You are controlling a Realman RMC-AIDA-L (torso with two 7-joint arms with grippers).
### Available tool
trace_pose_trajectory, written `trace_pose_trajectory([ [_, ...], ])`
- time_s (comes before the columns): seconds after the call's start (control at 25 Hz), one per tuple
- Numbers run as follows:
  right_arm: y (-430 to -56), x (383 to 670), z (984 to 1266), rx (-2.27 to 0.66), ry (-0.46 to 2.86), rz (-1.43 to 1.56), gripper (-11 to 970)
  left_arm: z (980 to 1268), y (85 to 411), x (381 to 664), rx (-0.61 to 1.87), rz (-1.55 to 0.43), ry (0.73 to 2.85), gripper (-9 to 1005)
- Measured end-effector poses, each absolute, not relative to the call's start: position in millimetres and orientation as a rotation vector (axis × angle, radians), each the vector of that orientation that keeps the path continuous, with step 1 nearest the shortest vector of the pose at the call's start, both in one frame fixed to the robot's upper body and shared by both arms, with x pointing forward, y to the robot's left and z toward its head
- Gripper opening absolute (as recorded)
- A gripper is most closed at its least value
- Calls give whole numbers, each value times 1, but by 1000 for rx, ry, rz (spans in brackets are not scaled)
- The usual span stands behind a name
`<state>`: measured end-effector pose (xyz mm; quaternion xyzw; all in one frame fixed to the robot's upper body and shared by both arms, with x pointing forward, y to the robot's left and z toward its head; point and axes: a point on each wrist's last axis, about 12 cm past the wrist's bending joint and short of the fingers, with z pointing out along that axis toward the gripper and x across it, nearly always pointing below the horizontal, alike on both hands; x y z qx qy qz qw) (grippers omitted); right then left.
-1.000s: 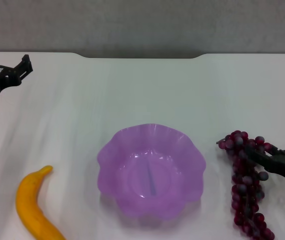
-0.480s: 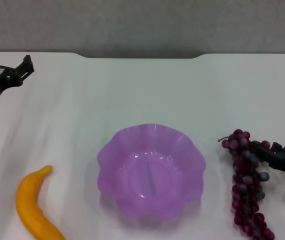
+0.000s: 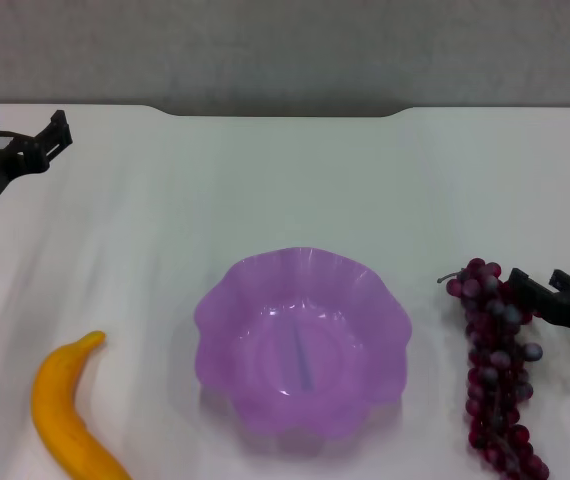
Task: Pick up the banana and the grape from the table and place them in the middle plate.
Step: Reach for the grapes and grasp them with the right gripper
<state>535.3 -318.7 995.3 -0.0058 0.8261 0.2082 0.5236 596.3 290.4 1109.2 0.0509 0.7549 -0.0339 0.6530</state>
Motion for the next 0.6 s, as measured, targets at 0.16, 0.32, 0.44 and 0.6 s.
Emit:
trace_pose_trajectory([
  [0.16,-312,537,998,-68,1958,514,751,1109,290,596,115,-77,1713,880],
  [0.32,-306,533,995,-81,1962,541,751,1109,290,596,116,-77,1714,880],
  [0.44,-304,528,993,-76,1967,563,750,1109,290,596,116,-76,1715,880],
  [0.6,-302,524,990,-72,1977,576,743,1109,291,596,116,-75,1715,879],
])
